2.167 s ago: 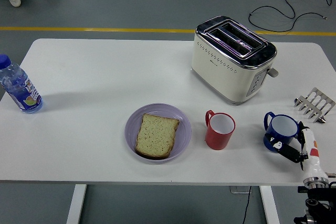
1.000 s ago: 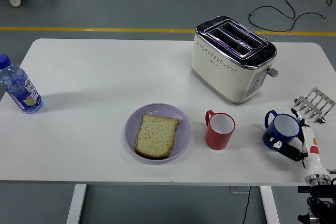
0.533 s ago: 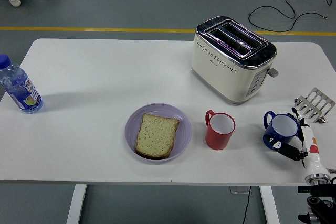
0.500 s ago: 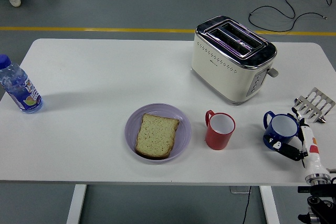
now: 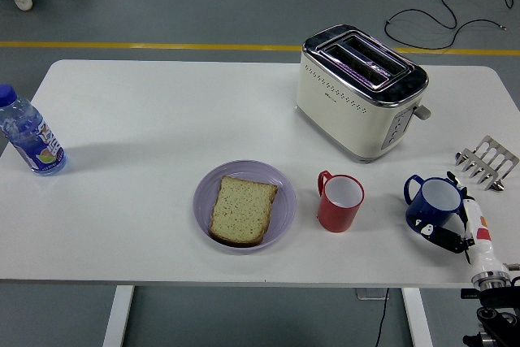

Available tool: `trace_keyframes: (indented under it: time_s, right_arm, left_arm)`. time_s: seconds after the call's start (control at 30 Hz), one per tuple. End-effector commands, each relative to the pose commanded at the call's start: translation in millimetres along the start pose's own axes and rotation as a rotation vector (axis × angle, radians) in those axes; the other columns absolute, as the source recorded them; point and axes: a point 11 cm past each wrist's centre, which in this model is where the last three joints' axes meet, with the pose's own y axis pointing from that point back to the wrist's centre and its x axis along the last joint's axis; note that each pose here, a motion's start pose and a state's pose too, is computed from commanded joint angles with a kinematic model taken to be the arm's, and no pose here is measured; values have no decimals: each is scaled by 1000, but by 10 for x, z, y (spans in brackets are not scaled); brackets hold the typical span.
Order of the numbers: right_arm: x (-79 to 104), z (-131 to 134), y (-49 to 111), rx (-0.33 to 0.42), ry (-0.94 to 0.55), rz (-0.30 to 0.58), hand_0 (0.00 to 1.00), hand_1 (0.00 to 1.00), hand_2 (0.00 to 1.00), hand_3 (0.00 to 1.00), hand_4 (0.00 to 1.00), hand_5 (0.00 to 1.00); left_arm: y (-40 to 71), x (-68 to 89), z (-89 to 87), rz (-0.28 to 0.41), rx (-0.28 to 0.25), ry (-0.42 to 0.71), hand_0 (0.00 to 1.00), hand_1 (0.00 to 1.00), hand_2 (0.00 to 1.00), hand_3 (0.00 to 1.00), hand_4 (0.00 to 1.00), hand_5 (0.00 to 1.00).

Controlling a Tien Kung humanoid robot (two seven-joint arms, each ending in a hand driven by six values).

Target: Pick up the cup,pour liquid into bread,place the cup on the desk

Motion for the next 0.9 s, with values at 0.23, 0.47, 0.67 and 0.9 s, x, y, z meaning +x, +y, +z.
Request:
trace_keyframes:
  time_s: [0.23,0.47,0.67,0.9]
  right_arm:
    - [18,-42,5,13,-13,7,887,855,987,998,943,2]
    - [60,-138,-13,35,-27,17,903,858,992,998,948,2]
    - [72,-218,-6,55,-33,17,906,856,994,998,949,2]
    - [92,-373,-9,94,-33,23,909,855,994,998,951,2]
  left_arm:
    - [-3,2,-27,0,6,-7,659,703,725,617,354,951]
    - [-5,10,-57,1,11,-14,660,704,726,618,352,949]
    - [-8,7,-77,0,13,-11,660,703,725,617,350,948]
    - [-7,7,-73,0,12,-10,660,704,726,618,350,948]
